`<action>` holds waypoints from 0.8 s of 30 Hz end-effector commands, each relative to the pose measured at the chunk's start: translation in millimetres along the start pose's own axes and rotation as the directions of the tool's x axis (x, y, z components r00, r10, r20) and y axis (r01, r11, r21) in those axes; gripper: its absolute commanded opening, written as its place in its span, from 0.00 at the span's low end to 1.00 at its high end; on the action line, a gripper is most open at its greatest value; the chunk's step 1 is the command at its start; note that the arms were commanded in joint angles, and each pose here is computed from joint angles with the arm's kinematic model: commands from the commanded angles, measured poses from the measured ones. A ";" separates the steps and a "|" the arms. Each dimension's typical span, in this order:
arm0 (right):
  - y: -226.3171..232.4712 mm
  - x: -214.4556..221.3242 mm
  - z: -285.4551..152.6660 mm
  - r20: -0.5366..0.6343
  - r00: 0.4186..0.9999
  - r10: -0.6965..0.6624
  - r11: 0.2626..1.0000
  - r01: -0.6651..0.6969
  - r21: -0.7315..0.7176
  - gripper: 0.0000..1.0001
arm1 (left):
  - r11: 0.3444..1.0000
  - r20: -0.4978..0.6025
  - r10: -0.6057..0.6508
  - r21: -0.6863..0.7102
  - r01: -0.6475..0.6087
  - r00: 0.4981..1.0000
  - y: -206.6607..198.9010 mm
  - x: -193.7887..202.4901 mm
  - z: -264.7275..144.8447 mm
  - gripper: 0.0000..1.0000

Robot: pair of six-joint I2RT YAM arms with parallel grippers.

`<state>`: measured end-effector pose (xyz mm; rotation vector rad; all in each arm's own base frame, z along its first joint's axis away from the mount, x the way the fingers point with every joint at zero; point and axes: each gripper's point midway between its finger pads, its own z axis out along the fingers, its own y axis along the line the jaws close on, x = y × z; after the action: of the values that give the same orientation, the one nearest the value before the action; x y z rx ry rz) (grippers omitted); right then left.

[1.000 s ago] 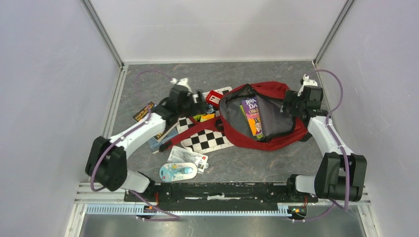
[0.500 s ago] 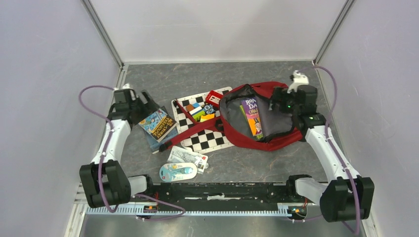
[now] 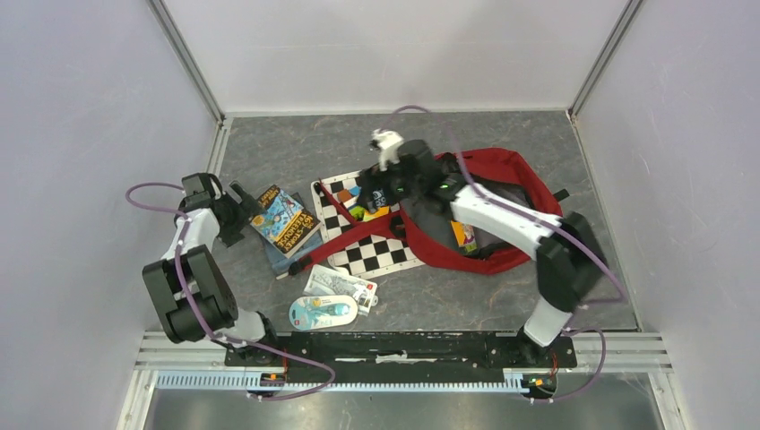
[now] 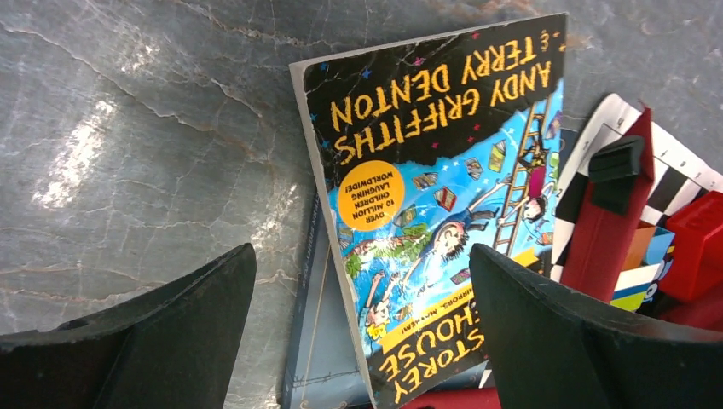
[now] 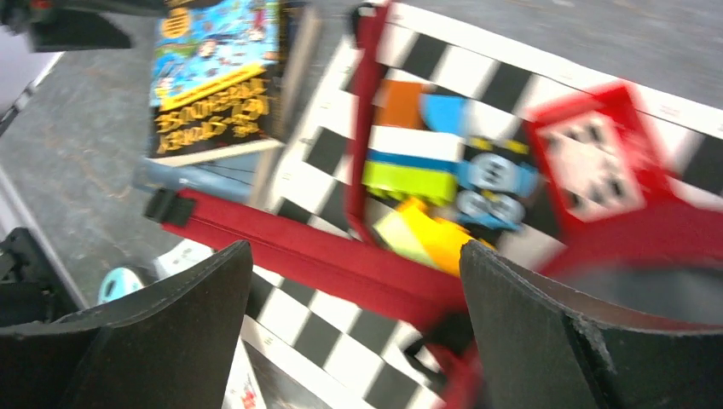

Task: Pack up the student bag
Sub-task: Pick up the book from the center of the board.

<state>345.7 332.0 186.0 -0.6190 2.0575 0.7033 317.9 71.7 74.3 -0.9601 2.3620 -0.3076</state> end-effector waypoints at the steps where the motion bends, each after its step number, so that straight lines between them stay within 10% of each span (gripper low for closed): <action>1: 80.8 -6.0 49.5 -0.021 0.997 -0.079 0.974 0.073 -0.214 0.95 | 1.000 -0.013 0.013 0.016 -0.013 1.000 -4.6 -11.8 11.3 1.00; 9: 139.2 25.1 131.5 -0.129 0.989 -0.068 0.933 0.017 -0.359 0.92 | 1.000 -0.078 0.020 0.022 -0.018 0.997 -4.0 -16.0 39.3 0.98; 24: 115.0 77.0 189.2 -0.227 0.974 0.027 0.954 -0.093 -0.286 0.87 | 0.994 -0.160 0.029 0.108 -0.011 0.987 -20.3 -1.1 54.6 0.51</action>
<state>329.5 516.7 53.2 -0.8856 2.2270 0.9819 351.9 67.0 37.0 -0.9775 2.4623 -0.4724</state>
